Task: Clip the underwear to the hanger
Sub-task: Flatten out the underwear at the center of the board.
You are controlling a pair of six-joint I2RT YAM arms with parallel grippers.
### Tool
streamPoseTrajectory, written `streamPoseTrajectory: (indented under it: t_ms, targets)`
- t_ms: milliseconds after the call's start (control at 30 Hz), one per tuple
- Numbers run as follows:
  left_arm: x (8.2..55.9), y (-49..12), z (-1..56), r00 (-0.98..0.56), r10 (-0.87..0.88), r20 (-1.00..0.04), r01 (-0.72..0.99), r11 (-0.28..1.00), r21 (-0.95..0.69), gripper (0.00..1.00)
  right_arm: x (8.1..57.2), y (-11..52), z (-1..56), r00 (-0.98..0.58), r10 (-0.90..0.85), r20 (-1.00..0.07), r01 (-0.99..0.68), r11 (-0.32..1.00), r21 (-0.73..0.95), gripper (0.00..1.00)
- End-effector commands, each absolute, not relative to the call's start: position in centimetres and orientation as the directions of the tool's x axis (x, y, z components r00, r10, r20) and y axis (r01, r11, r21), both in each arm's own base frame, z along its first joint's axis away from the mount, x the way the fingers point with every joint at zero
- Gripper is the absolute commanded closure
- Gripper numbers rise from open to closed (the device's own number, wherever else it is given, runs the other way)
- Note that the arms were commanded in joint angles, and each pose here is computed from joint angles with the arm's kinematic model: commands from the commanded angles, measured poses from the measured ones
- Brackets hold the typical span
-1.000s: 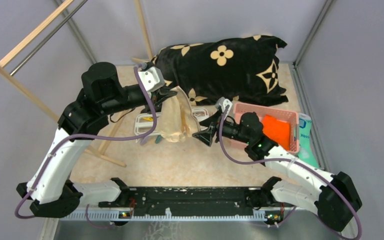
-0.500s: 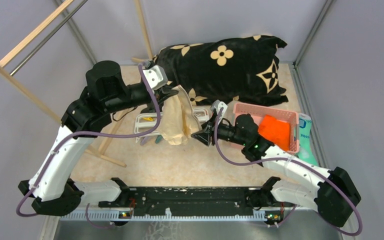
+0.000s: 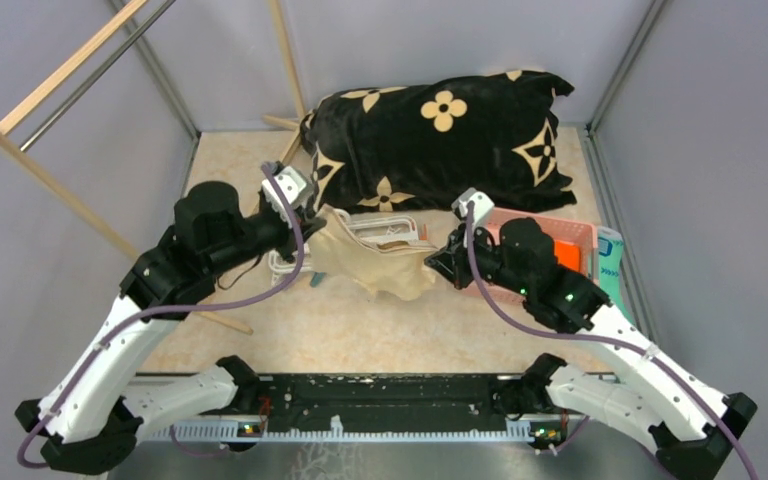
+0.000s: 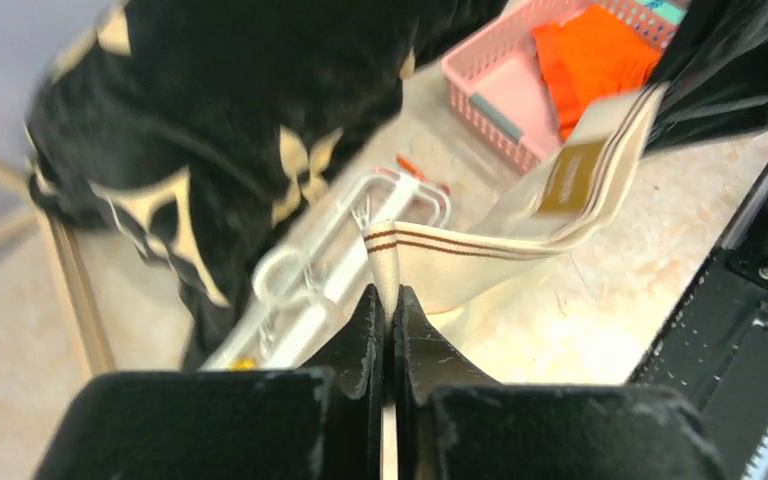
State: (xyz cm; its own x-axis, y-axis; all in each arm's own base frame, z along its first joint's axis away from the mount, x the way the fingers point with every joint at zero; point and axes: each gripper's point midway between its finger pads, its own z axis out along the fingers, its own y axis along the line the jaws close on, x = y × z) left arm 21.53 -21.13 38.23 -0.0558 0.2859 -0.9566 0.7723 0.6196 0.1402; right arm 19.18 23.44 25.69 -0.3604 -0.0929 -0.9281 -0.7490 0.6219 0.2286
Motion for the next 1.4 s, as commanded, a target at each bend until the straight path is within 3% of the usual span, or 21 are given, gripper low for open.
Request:
streamPoseTrajectory:
  t_ms: [0, 267, 367, 500, 667, 800, 1033, 1200, 1367]
  targets:
    - [20.4, -18.7, 35.2, -0.233, 0.136, -0.963, 0.664, 0.746, -0.055, 1.0, 15.2, 20.9, 24.6, -0.496, -0.241, -0.835, -0.741, 0.619, 0.261, 1.0]
    - [16.8, -13.0, 30.6, -0.484, -0.071, -0.872, 0.381, 0.88, -0.283, 1.0, 6.8, 21.2, 24.8, -0.659, -0.381, -0.648, -0.75, 0.396, 0.53, 1.0]
    - [14.7, -11.7, 30.5, -0.556, -0.131, -0.821, 0.317, 0.88, -0.355, 1.0, 4.3, 21.0, 26.8, -0.676, -0.366, -0.64, -0.737, 0.316, 0.598, 1.0]
    - [13.2, -10.7, 28.5, -0.636, -0.173, -0.752, 0.227, 0.889, -0.397, 1.0, 3.1, 20.3, 26.7, -0.712, -0.357, -0.604, -0.701, 0.324, 0.635, 1.0]
    - [16.3, -13.0, 21.4, -0.667, -0.294, -0.685, 0.083, 0.884, -0.461, 1.0, 7.8, 20.5, 17.5, -0.783, -0.406, -0.472, -0.62, 0.578, 0.531, 1.0]
    - [20.3, -13.3, 14.8, -0.635, -0.343, -0.692, -0.073, 0.919, -0.389, 1.0, 14.0, 20.5, 11.4, -0.803, -0.416, -0.426, -0.568, 0.751, 0.337, 1.0]
    - [26.0, -13.9, 11.6, -0.567, -0.272, -0.777, -0.144, 0.962, -0.231, 1.0, 21.3, 22.3, 9.4, -0.807, -0.376, -0.455, -0.514, 0.827, 0.228, 1.0]
    - [27.2, -14.7, 9.3, -0.601, -0.218, -0.769, -0.137, 0.976, -0.169, 0.99, 22.5, 22.0, 6.8, -0.838, -0.386, -0.385, -0.491, 0.842, 0.225, 1.0]
    - [27.4, -14.3, 7.3, -0.615, -0.21, -0.76, -0.15, 0.978, -0.148, 0.94, 23.3, 22.2, 5.3, -0.845, -0.384, -0.373, -0.481, 0.85, 0.215, 0.91]
